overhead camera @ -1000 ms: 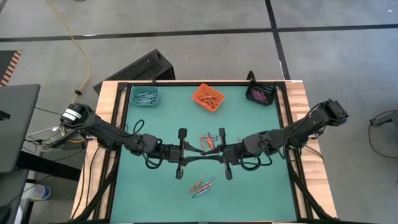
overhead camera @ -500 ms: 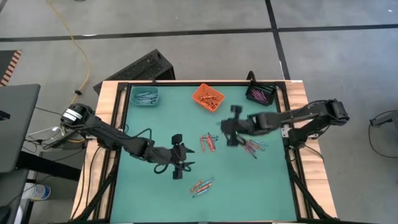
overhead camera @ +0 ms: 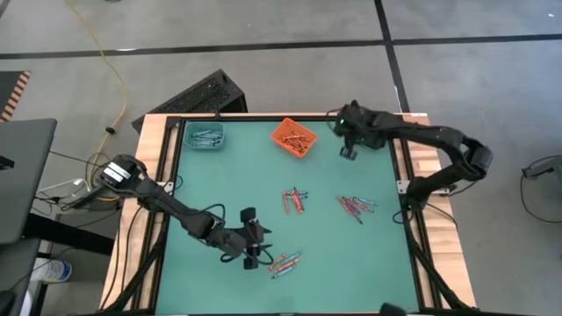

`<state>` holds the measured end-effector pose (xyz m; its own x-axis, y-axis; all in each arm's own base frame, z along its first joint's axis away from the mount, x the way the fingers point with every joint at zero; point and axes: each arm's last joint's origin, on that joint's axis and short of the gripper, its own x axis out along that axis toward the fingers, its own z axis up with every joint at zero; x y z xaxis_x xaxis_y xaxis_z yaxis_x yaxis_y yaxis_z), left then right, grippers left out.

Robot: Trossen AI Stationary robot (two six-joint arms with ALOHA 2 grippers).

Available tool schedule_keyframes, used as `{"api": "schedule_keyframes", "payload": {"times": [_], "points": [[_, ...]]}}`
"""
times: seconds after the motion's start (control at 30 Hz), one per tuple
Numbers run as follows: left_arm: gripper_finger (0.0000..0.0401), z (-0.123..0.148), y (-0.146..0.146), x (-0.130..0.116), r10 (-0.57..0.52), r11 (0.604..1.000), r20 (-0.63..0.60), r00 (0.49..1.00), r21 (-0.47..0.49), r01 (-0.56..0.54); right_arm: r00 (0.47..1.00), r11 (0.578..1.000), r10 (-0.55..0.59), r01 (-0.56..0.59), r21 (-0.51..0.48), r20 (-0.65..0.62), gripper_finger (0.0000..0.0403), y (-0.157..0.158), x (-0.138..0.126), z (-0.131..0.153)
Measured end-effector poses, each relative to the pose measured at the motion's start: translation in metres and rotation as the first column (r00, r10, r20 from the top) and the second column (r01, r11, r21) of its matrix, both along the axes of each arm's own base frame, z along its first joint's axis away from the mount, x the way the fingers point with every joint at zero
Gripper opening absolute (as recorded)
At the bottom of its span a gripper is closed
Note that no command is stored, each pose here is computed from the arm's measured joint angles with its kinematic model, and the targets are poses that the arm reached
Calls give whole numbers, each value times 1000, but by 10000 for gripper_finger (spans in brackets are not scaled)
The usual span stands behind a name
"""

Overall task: Sort crayons
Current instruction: Put the violet crayon into the black bin

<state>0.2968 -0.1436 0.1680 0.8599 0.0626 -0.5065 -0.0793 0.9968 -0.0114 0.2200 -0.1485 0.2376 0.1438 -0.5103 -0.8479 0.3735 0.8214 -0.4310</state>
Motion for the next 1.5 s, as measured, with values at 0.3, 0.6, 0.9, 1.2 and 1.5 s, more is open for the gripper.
{"api": "schedule_keyframes", "payload": {"times": [0.3, 0.6, 0.9, 1.2, 1.5], "points": [[187, 3, -10, -3, 10, 999, 44, 999, -42, -8, 984, 978, -176, 178, 110, -31, 3, -51, -53, -3], [187, 5, -13, -3, 15, 998, 66, 998, -62, -11, 973, 955, -231, 230, 189, -19, 3, -62, -77, -19], [187, 5, -14, -3, 16, 995, 62, 998, -100, -10, 967, 947, -253, 255, 196, -36, 4, -61, -87, -36], [187, 4, -19, -5, 3, 964, 33, 999, -265, 6, 965, 949, -261, 260, 178, -16, 36, -63, -88, -40], [184, 10, -37, -13, 16, 955, 55, 998, -297, 1, 966, 951, -257, 252, 180, 1, 45, -64, -87, -40]]}}
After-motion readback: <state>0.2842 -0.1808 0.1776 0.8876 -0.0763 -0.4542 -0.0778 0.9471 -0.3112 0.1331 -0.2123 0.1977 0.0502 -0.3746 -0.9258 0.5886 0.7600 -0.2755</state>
